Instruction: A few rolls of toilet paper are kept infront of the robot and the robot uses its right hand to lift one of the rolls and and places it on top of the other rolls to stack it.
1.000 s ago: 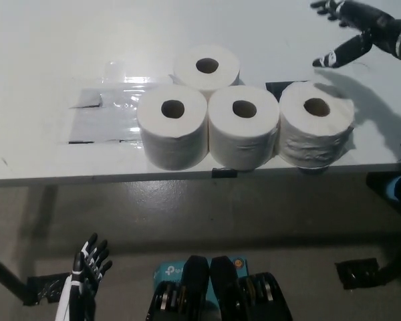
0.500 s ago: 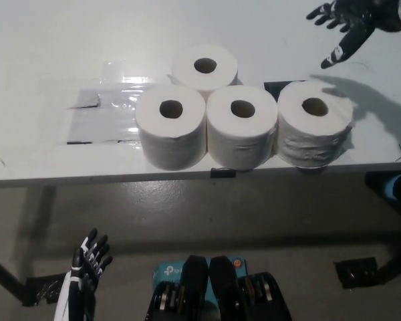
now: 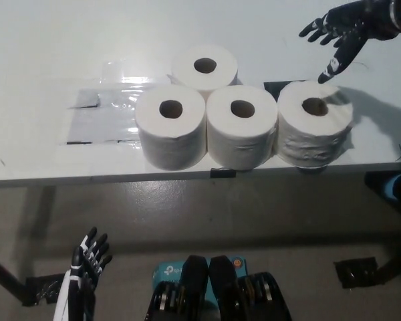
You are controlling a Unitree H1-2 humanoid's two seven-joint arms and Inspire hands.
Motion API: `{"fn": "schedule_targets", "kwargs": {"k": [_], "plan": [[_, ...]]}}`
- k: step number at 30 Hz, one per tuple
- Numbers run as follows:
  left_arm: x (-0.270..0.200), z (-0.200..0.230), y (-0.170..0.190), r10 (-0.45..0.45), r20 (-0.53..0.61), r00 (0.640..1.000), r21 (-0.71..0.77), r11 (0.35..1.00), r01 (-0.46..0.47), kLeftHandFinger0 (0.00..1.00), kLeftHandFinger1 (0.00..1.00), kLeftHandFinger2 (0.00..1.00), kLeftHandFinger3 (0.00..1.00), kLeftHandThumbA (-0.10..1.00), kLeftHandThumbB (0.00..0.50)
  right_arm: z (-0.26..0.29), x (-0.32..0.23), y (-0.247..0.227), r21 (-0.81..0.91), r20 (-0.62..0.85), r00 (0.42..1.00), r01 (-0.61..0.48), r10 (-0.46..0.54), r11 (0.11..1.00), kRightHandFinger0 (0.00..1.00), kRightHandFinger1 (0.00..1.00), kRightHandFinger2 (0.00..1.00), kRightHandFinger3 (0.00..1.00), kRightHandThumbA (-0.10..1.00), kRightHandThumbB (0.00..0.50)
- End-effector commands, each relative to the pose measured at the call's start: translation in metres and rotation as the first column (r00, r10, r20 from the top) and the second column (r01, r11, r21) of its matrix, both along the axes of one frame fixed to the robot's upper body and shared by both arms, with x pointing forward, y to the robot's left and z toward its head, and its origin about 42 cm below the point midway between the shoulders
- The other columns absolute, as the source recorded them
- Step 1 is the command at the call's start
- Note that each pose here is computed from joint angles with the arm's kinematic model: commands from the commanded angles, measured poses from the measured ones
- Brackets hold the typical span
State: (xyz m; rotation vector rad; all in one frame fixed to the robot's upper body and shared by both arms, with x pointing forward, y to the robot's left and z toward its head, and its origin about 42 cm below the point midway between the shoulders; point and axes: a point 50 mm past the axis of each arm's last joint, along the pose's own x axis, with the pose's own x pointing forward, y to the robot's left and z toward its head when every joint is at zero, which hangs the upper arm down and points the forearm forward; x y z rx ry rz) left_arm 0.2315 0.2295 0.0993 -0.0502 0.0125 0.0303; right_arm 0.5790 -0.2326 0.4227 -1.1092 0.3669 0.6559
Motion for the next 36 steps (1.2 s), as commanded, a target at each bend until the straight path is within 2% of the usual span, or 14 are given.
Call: {"fn": "schedule_targets", "kwargs": {"k": [1,3,5,11,13,26,30,33,36], "plan": [[0.000,0.011,0.001,-0.002,0.051,0.999,-0.003,1.000,0.002,1.00,1.00,1.00,1.00,1.00,0.000,0.023,0.000,0.005,-0.043,0.026,0.999,-0.039,0.040,0.998,1.00,1.00,1.00,1.00,0.85,0.389],[0.000,0.010,0.001,-0.001,0.055,0.999,-0.004,1.000,0.001,1.00,1.00,1.00,1.00,1.00,0.000,0.019,0.000,0.006,-0.061,0.020,0.999,-0.041,0.042,0.997,1.00,1.00,1.00,1.00,0.86,0.377],[0.001,0.011,0.002,0.001,0.062,0.998,-0.001,1.000,0.000,1.00,1.00,1.00,1.00,1.00,0.000,0.016,0.001,0.009,-0.059,0.019,0.999,-0.026,0.027,0.998,1.00,1.00,1.00,1.00,0.84,0.396],[0.002,0.011,0.001,-0.001,0.069,0.998,-0.001,1.000,0.001,1.00,1.00,1.00,1.00,1.00,0.000,-0.001,0.002,0.012,-0.051,0.002,1.000,-0.004,0.004,0.999,1.00,1.00,1.00,1.00,0.79,0.388],[0.001,0.012,0.001,0.001,0.073,0.997,0.000,1.000,-0.001,1.00,1.00,1.00,1.00,1.00,0.000,-0.006,0.003,0.013,-0.053,0.005,1.000,-0.029,0.029,0.998,1.00,1.00,1.00,1.00,0.80,0.364],[0.001,0.012,0.002,-0.003,0.076,0.997,-0.016,1.000,0.004,1.00,1.00,1.00,1.00,1.00,0.000,-0.018,0.007,0.008,-0.057,0.023,1.000,-0.007,0.008,0.998,1.00,1.00,1.00,1.00,0.80,0.365],[0.001,0.012,0.002,-0.003,0.080,0.997,-0.016,1.000,0.004,1.00,1.00,1.00,1.00,1.00,0.000,-0.016,0.007,0.007,-0.067,0.026,1.000,-0.007,0.009,0.998,1.00,1.00,1.00,1.00,0.81,0.347],[0.000,0.012,0.002,-0.006,0.078,0.997,-0.012,1.000,0.007,1.00,1.00,1.00,1.00,1.00,0.000,-0.014,0.007,0.007,-0.067,0.032,0.999,0.003,-0.001,0.998,1.00,1.00,1.00,1.00,0.82,0.360],[0.001,0.013,0.002,-0.008,0.083,0.997,-0.004,1.000,0.008,1.00,1.00,1.00,1.00,1.00,0.000,-0.016,0.008,0.005,-0.063,0.036,0.999,-0.012,0.015,0.998,1.00,1.00,1.00,1.00,0.82,0.339]]}}
